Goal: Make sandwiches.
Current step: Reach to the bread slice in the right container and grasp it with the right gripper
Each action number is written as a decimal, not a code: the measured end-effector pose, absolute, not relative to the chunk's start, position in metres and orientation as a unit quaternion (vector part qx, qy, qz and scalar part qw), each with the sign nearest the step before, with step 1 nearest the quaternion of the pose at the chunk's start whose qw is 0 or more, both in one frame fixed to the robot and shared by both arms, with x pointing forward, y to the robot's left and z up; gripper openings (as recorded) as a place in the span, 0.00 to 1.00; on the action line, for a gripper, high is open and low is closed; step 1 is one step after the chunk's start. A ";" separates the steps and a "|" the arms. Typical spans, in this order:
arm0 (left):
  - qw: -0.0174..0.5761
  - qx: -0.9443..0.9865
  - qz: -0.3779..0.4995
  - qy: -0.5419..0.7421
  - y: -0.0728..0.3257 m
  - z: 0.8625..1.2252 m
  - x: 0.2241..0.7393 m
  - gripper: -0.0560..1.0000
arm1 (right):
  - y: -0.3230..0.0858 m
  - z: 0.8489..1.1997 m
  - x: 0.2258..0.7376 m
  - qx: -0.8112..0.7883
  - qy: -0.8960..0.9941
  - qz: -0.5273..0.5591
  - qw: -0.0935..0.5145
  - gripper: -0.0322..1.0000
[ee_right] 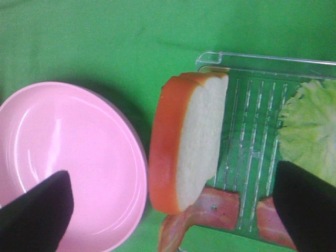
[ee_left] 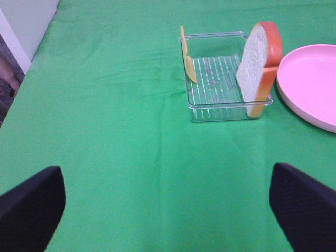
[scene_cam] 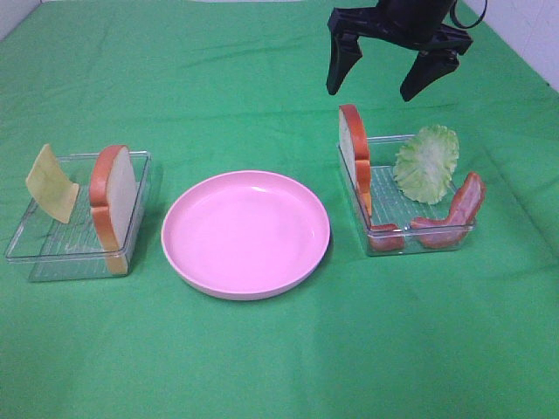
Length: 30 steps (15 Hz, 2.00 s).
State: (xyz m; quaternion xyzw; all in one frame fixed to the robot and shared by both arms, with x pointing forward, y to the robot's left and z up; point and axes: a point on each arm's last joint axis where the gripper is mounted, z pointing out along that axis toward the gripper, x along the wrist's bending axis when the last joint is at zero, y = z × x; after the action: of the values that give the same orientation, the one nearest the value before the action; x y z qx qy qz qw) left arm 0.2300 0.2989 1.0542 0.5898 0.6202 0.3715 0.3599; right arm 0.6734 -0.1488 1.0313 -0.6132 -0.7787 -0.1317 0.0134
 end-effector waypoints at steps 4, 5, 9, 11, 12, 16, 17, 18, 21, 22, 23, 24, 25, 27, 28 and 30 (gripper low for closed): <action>0.360 0.590 0.372 0.620 0.299 1.054 0.230 0.99 | -0.136 1.010 0.677 -0.609 -0.782 -0.126 0.030 0.98; 0.360 0.590 0.372 0.620 0.299 1.054 0.230 0.99 | -0.136 1.004 0.679 -0.609 -0.784 -0.120 0.026 0.98; 0.360 0.590 0.372 0.620 0.299 1.054 0.230 0.99 | -0.136 0.982 0.685 -0.611 -0.785 -0.102 0.029 0.98; 0.360 0.590 0.372 0.620 0.299 1.054 0.230 0.99 | -0.136 0.975 0.687 -0.610 -0.786 -0.097 0.031 0.98; 0.360 0.590 0.372 0.620 0.299 1.054 0.230 0.99 | -0.135 0.971 0.687 -0.605 -0.790 -0.094 0.031 0.98; 0.360 0.590 0.372 0.620 0.299 1.054 0.230 0.99 | -0.136 0.961 0.689 -0.603 -0.793 -0.082 0.033 0.95; 0.360 0.590 0.372 0.620 0.299 1.054 0.230 0.99 | -0.136 0.960 0.689 -0.603 -0.793 -0.079 0.031 0.89; 0.360 0.590 0.372 0.620 0.299 1.054 0.230 0.99 | -0.137 0.959 0.689 -0.602 -0.795 -0.077 0.027 0.85; 0.360 0.590 0.372 0.620 0.299 1.054 0.230 0.99 | -0.139 0.959 0.690 -0.600 -0.796 -0.072 0.020 0.42; 0.360 0.590 0.372 0.620 0.299 1.054 0.230 0.99 | -0.139 0.959 0.690 -0.600 -0.796 -0.072 0.020 0.40; 0.360 0.590 0.372 0.620 0.299 1.054 0.230 0.99 | -0.139 0.959 0.690 -0.600 -0.797 -0.071 0.018 0.39; 0.360 0.590 0.372 0.620 0.299 1.054 0.230 0.99 | -0.139 0.959 0.690 -0.600 -0.797 -0.071 0.018 0.38; 0.360 0.590 0.372 0.620 0.299 1.054 0.230 0.99 | -0.139 0.959 0.690 -0.600 -0.797 -0.071 0.018 0.38; 0.360 0.590 0.372 0.620 0.299 1.054 0.230 0.99 | -0.139 0.959 0.690 -0.600 -0.797 -0.070 0.018 0.38; 0.360 0.590 0.372 0.620 0.299 1.054 0.230 0.99 | -0.139 0.959 0.690 -0.600 -0.797 -0.069 0.016 0.38; 0.360 0.590 0.372 0.620 0.299 1.054 0.230 0.99 | -0.140 0.959 0.690 -0.599 -0.797 -0.069 0.015 0.35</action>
State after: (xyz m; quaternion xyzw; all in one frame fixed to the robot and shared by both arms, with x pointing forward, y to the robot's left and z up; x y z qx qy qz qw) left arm 0.2300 0.2989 1.0543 0.5896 0.6200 0.3718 0.3602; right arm 0.6901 -0.1396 0.9590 -0.5993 -0.7974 -0.0686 0.0152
